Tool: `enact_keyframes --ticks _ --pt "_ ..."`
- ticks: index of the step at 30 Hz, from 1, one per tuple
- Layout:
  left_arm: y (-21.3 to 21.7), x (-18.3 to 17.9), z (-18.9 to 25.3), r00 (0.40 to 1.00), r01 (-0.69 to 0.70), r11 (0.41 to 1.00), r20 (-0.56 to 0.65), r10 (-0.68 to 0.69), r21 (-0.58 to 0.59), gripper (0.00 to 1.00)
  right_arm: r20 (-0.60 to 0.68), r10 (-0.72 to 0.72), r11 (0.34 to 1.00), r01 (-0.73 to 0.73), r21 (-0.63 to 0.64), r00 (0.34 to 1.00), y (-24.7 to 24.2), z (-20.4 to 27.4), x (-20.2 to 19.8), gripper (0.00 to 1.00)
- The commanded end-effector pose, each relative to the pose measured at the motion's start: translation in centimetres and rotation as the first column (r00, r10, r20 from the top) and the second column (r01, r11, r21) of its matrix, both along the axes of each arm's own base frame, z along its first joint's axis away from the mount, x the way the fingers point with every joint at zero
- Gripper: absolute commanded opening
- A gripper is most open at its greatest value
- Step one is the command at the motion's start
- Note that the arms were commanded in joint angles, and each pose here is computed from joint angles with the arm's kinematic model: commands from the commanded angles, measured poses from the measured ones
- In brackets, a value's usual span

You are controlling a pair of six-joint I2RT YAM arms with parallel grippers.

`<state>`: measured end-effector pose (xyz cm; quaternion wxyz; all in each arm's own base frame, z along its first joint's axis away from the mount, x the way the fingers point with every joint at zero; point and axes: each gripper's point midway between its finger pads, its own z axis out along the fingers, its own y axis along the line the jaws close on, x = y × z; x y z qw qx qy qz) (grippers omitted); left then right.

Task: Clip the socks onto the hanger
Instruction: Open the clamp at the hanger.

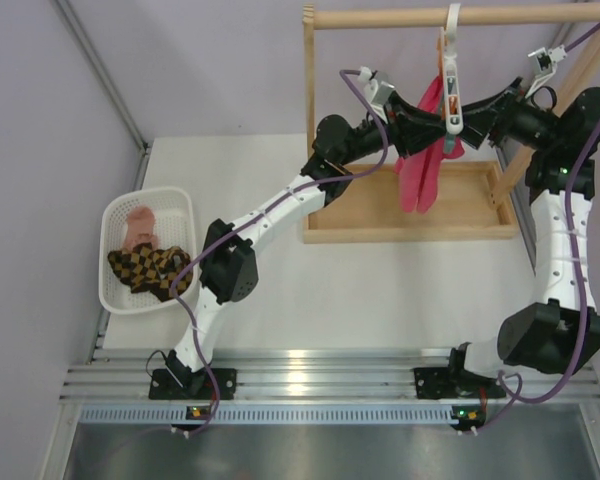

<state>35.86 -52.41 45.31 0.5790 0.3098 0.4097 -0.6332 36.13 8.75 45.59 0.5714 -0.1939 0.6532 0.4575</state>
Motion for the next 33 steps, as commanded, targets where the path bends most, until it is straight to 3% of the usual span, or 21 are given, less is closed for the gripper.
enact_keyframes --ticks 1,7,12,20,29,33 --pt "0.6 -1.4 2.1 0.997 0.053 0.997 0.062 -0.049 -0.054 0.25 0.067 0.076 0.997 -0.076 0.000 0.995 1.3 1.5 -0.8 0.80" --pt "0.7 -1.4 1.8 0.997 0.063 0.997 0.057 -0.060 -0.051 0.23 0.054 0.120 0.993 -0.120 0.005 0.991 2.0 1.2 -0.4 0.79" --pt "0.7 -1.5 1.3 0.996 0.073 0.997 0.048 -0.071 -0.041 0.13 0.056 0.132 0.991 -0.133 0.018 0.990 2.1 1.4 -0.2 0.69" --pt "0.7 -1.5 0.7 0.996 0.081 0.996 0.033 -0.080 -0.030 0.07 0.069 0.159 0.986 -0.162 0.030 0.985 2.4 2.4 -1.1 0.55" --pt "0.8 -1.3 0.4 0.996 0.089 0.996 0.019 -0.088 -0.027 0.01 0.061 0.170 0.983 -0.173 0.055 0.984 2.5 2.7 -1.0 0.54" --pt "0.8 -1.5 0.3 0.995 0.098 0.995 0.017 -0.098 -0.021 0.01 0.059 0.165 0.983 -0.170 0.075 0.984 2.5 3.0 -0.7 0.49"
